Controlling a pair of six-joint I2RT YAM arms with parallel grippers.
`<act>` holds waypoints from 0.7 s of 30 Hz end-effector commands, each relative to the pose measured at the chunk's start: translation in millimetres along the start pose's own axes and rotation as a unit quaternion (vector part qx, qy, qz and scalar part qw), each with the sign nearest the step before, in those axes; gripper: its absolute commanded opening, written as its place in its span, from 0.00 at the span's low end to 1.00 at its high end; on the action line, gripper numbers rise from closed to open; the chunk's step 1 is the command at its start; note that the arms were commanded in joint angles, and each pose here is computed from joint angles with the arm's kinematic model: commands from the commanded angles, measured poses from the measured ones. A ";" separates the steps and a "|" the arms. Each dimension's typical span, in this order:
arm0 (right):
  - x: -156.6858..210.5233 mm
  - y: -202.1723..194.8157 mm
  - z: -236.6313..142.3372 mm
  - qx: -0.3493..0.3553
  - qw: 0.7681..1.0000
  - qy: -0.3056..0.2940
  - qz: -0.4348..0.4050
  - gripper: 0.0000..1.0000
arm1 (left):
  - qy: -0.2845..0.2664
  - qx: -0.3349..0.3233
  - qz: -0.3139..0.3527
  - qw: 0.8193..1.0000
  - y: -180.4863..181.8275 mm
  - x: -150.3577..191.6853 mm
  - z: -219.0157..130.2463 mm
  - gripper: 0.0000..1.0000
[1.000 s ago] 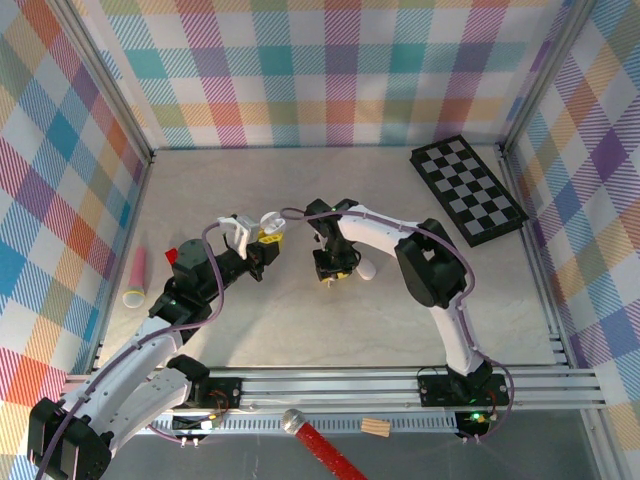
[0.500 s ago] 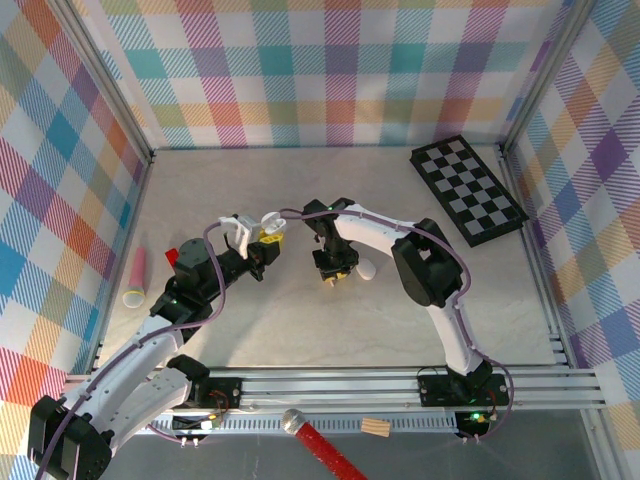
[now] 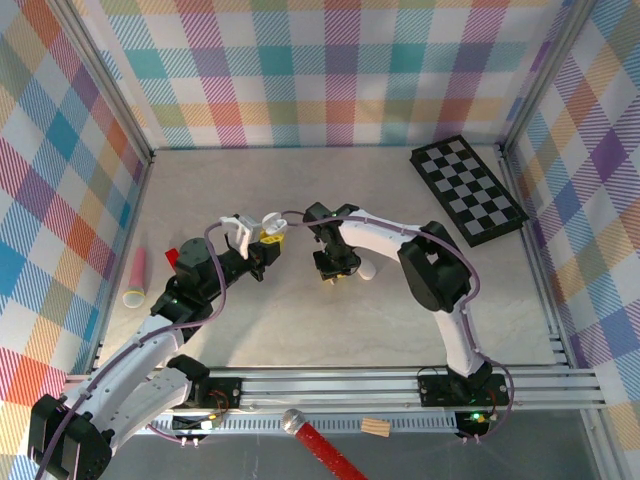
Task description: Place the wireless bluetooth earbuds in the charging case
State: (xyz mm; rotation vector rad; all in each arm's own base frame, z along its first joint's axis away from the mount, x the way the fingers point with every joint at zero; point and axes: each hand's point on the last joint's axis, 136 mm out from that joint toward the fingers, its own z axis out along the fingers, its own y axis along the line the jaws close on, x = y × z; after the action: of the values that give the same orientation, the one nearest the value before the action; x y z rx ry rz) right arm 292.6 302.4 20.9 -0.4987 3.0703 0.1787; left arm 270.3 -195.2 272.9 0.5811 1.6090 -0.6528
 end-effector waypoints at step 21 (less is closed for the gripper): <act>-1.9 5.8 -5.2 -0.004 0.998 0.048 -0.046 0.38 | -0.006 0.007 0.004 1.000 -0.7 -2.6 0.3 0.00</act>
State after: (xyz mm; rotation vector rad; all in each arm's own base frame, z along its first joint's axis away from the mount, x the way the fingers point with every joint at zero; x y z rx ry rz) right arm 297.6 310.3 25.7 -0.6012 3.0955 0.1803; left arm 270.1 -198.2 268.5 0.5954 1.6210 -0.6673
